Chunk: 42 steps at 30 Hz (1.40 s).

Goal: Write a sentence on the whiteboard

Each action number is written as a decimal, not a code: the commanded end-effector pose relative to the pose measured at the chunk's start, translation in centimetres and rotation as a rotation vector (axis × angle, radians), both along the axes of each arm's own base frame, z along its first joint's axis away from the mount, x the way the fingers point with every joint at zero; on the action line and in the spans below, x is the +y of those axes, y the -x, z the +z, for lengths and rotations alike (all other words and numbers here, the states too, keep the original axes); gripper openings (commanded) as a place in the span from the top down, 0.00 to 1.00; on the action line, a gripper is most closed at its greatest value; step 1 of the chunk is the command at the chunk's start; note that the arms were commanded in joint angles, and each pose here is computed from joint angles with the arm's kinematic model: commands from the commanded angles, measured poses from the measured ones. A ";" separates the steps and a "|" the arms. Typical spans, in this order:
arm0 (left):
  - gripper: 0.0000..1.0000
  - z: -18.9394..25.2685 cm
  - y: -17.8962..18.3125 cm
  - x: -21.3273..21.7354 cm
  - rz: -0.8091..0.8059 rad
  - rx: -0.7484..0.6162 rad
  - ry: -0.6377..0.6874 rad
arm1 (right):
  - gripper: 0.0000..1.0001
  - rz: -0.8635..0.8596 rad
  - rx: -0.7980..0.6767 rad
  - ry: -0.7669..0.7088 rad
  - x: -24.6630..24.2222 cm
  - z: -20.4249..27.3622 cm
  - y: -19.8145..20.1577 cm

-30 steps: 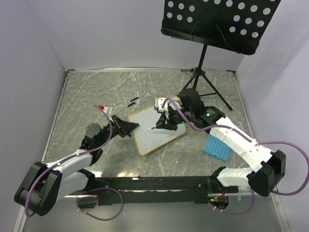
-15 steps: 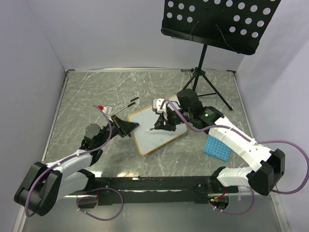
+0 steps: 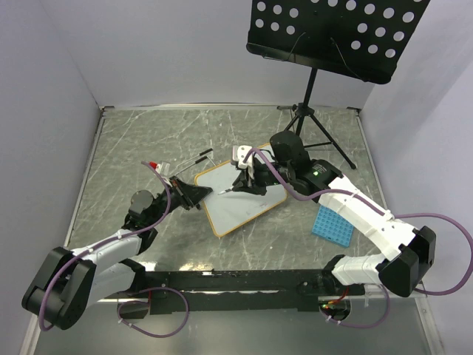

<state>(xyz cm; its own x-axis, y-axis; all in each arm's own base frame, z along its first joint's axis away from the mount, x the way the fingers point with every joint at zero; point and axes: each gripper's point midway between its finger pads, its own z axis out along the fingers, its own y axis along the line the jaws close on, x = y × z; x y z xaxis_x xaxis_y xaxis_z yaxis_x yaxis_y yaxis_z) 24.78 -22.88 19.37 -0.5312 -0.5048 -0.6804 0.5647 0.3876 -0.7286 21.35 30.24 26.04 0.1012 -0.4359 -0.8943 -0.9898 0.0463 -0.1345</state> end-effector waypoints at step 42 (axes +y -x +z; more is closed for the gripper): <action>0.99 5.1 0.9 -0.1 -0.032 -0.133 0.179 | 1.00 -0.163 -0.007 -0.080 2.4 0.6 -3.6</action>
<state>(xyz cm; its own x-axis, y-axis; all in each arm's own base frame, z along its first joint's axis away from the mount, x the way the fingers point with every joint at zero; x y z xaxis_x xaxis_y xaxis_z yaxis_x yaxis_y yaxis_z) 24.56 -22.87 19.51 -0.5483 -0.5514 -0.6287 0.5458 0.3336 -0.7686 25.09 32.00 26.22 0.0306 -0.4000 -0.9160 -0.9655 0.2254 -0.1307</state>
